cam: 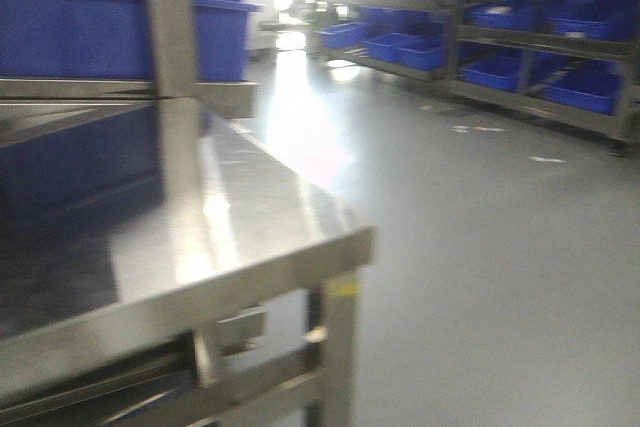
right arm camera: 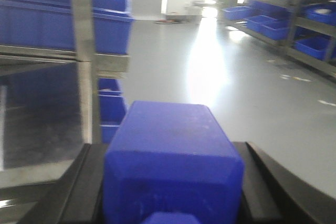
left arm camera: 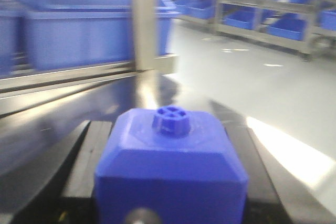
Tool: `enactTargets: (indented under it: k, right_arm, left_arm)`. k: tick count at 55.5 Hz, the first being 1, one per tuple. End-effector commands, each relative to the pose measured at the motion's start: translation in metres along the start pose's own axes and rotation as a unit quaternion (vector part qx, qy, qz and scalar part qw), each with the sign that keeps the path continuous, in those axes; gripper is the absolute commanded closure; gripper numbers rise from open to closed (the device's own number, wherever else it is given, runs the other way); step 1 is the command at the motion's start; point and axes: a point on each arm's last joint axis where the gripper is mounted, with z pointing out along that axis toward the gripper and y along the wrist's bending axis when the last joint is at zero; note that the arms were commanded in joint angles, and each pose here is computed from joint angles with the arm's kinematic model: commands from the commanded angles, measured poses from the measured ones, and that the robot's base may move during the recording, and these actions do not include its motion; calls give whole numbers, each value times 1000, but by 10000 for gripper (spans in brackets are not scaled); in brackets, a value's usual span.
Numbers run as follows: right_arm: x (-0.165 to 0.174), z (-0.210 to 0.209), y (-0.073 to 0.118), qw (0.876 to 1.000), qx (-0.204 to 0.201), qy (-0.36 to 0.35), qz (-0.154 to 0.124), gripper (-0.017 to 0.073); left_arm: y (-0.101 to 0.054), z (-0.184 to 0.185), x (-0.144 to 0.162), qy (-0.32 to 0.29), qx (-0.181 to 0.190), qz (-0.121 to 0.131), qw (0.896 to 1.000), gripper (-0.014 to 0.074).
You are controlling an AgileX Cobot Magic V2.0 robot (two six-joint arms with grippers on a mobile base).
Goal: Pick and sort blue part to right shelf
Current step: 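Drive the base away from the table carrying both parts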
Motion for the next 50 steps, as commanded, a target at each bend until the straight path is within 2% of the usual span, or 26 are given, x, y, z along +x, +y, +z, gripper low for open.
enactTargets:
  k: [1, 50]
  right_arm:
    - [-16, -6, 0, 998, 1, -64, -10, 375]
    - [-16, -6, 0, 998, 1, -64, -10, 375]
  left_arm:
    - [0, -1, -17, -52, -1, 0, 999, 262]
    - [0, -1, -17, -52, 0, 0, 999, 262]
